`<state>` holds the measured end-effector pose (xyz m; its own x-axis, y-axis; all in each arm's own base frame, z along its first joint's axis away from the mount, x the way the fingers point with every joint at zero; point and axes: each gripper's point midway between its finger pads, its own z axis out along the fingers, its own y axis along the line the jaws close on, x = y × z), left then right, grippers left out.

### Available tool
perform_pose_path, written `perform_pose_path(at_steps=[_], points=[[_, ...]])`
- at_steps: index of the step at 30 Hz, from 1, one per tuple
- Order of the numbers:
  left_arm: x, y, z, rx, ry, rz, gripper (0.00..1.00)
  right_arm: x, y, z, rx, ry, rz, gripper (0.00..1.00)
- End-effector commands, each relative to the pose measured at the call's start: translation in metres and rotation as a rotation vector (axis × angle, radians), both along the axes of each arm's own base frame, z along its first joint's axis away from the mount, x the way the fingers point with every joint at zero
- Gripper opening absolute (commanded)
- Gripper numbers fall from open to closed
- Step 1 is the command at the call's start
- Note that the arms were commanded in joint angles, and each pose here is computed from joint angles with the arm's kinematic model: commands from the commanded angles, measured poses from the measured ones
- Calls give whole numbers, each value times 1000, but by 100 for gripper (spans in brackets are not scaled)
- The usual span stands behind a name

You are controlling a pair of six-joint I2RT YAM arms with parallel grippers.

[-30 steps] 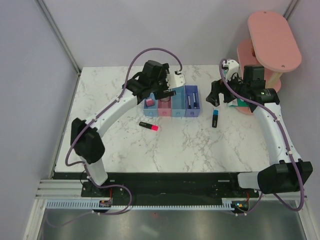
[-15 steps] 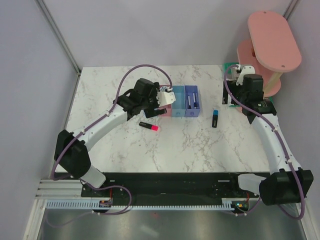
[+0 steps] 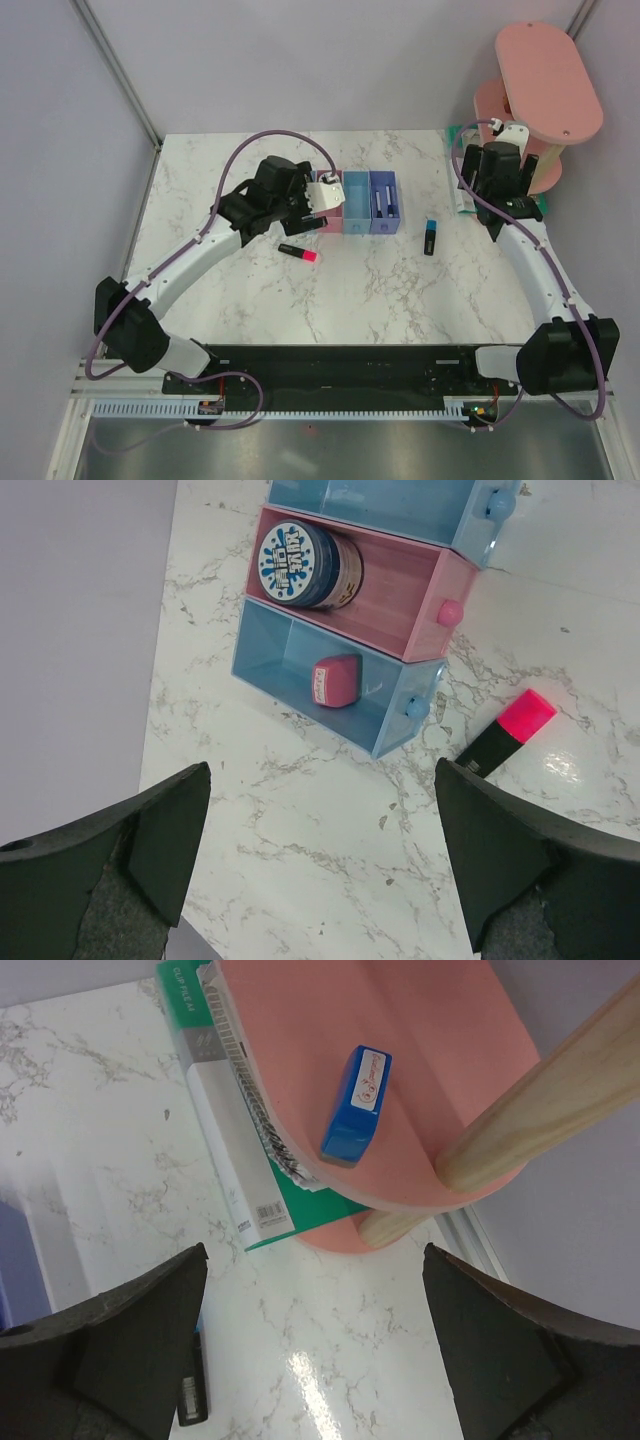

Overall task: Sort the stationery into containers
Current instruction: Pick up the stationery from the corner of the board.

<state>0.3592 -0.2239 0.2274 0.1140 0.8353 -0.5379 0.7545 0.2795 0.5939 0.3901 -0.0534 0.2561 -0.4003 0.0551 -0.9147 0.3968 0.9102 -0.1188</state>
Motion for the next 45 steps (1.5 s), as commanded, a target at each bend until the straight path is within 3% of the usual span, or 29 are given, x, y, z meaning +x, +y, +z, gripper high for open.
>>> perform_pose_path(at_steps=[1,20,45], points=[[-6,5,12,7,-27,-18,100,11,-20,16,-52,-70,-121,96],[-14,8,17,14,-26,-36,100,53,-28,8,-77,-116,-190,96],[-26,14,2,44,22,-50,100,79,-35,-8,-64,-173,-261,77]])
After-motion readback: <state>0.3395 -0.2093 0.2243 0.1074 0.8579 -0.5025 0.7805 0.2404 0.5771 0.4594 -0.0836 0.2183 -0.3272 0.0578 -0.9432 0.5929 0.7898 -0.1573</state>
